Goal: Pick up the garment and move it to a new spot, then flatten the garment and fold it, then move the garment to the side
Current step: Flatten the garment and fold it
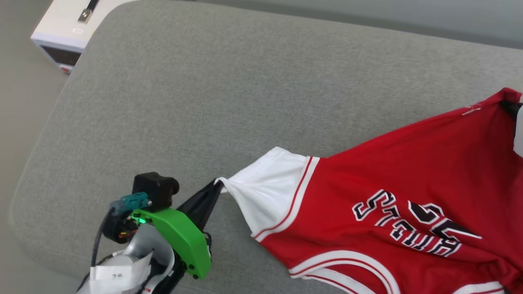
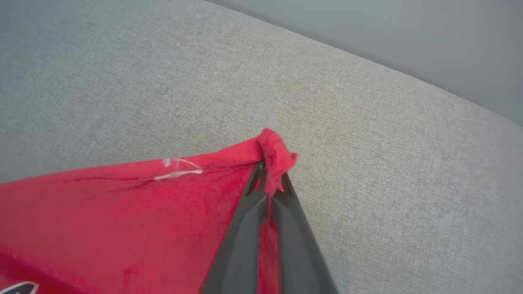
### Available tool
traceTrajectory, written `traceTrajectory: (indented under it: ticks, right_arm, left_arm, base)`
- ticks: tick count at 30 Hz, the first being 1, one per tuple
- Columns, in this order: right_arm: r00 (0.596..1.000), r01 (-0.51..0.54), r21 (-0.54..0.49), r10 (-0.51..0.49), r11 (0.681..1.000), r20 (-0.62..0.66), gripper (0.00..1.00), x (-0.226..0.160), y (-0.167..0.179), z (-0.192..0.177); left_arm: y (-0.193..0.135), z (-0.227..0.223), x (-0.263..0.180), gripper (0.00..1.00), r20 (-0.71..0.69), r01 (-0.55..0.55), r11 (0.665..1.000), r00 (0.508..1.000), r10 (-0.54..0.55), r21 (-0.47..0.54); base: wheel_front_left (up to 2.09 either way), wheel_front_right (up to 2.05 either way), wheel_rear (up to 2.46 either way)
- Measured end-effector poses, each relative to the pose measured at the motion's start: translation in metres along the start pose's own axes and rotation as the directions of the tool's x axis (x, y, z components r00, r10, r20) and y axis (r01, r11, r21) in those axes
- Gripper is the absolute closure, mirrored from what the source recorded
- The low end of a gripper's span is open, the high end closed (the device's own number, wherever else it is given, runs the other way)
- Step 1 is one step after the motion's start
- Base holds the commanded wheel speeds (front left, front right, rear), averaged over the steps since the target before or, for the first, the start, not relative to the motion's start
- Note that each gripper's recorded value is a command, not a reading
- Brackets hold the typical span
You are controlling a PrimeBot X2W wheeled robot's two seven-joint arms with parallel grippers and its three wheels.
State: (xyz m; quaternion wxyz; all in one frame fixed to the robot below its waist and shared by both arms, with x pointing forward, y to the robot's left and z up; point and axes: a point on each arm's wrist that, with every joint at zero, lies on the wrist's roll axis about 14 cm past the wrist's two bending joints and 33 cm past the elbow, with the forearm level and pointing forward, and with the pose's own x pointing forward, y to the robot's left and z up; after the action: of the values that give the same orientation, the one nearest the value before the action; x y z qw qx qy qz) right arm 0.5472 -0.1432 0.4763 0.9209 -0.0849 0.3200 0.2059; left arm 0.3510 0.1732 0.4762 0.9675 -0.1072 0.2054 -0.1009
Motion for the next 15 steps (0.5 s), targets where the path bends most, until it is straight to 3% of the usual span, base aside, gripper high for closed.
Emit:
traceTrajectory:
  ticks: [8,15]
  right_arm:
    - [0.973,0.069,0.021,-0.072,0.997,0.217,1.00,-0.060,-0.023,0.040]
    - [0.923,0.128,0.041,-0.134,0.991,0.362,1.00,-0.118,-0.036,0.058]
  left_arm:
    - [-0.007,0.048,0.002,1.00,0.166,0.017,0.998,0.986,-0.027,0.058]
    - [-0.020,0.117,-0.003,1.00,0.390,0.018,0.989,0.918,-0.073,0.144]
  base:
    - [0.00,0.00,0.00]
    - [0.00,0.00,0.00]
